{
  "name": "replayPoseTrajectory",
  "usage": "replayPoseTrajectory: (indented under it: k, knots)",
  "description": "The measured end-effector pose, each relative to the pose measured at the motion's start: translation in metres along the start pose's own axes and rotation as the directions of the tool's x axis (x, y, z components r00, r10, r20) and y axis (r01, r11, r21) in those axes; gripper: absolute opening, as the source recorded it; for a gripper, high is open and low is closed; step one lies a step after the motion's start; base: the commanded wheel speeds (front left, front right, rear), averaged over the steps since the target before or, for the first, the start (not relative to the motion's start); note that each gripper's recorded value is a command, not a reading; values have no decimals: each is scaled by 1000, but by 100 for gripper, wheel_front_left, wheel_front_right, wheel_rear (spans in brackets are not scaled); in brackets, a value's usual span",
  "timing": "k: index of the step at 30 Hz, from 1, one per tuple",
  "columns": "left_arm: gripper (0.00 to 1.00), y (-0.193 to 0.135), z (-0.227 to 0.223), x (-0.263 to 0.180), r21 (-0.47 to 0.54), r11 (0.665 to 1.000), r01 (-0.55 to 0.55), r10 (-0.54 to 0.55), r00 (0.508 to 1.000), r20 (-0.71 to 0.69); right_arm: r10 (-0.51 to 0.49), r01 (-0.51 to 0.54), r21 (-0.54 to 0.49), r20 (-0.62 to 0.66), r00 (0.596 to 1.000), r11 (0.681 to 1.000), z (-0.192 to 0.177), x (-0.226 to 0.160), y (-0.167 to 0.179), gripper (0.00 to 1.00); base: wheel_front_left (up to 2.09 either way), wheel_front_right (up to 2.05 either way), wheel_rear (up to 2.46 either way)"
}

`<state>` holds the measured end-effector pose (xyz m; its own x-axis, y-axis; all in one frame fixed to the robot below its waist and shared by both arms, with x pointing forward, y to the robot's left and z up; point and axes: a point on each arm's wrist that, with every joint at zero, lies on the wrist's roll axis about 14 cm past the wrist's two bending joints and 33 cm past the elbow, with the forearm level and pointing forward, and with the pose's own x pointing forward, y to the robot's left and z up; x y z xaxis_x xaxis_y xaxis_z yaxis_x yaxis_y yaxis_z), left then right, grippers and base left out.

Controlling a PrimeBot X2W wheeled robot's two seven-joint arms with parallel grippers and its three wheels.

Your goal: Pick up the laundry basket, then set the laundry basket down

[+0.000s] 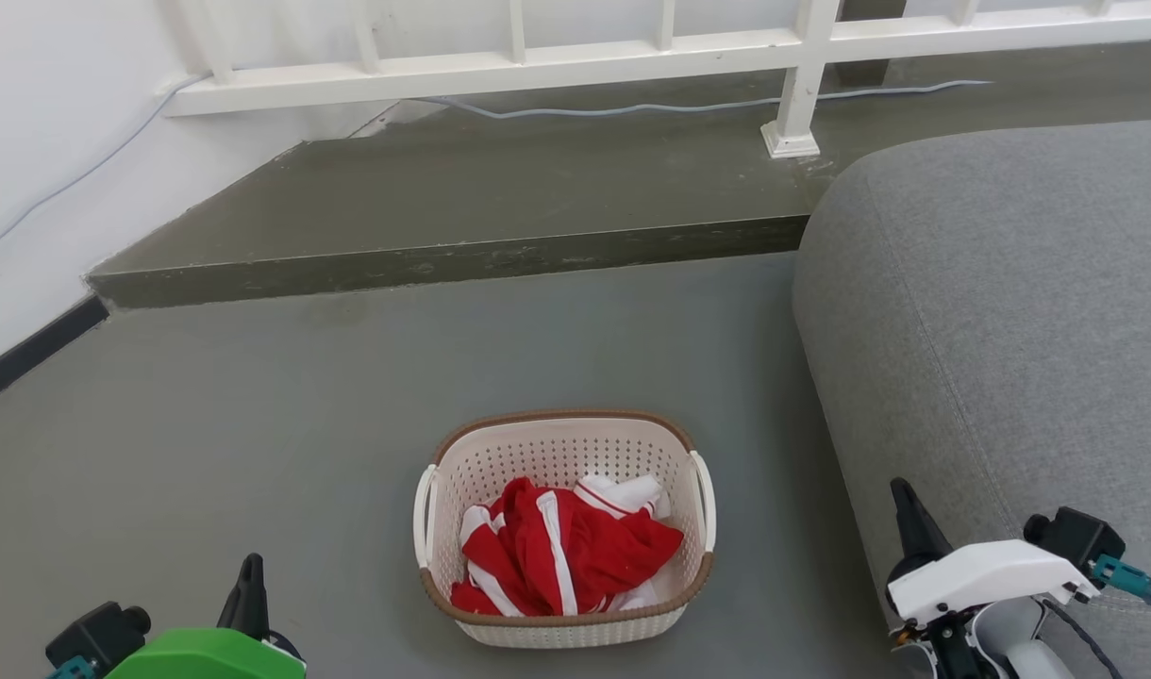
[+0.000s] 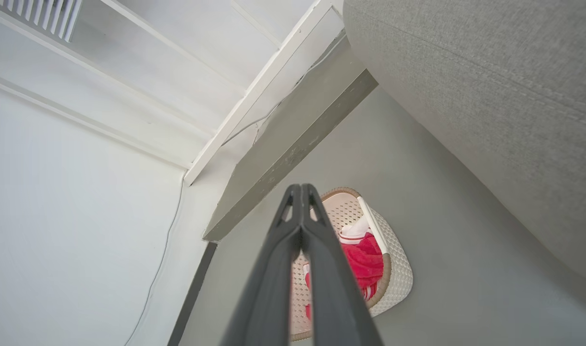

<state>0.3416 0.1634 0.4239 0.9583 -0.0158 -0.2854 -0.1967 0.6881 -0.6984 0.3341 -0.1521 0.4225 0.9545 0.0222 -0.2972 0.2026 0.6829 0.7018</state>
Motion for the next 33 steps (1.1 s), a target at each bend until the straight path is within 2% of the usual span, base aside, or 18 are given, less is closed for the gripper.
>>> replayPoseTrajectory:
  k: [15, 33]
  knots:
    - [0, -2, 9, 4, -176, 984, 15, -14, 1000, 6, 12, -15, 172, 16, 1000, 985, 15, 7, 1, 0, 0, 0, 0]
    - [0, -8, 24, 10, -367, 928, 55, -49, 998, 26, 33, -48, 371, 48, 998, 928, 35, 13, 1, 0, 0, 0, 0]
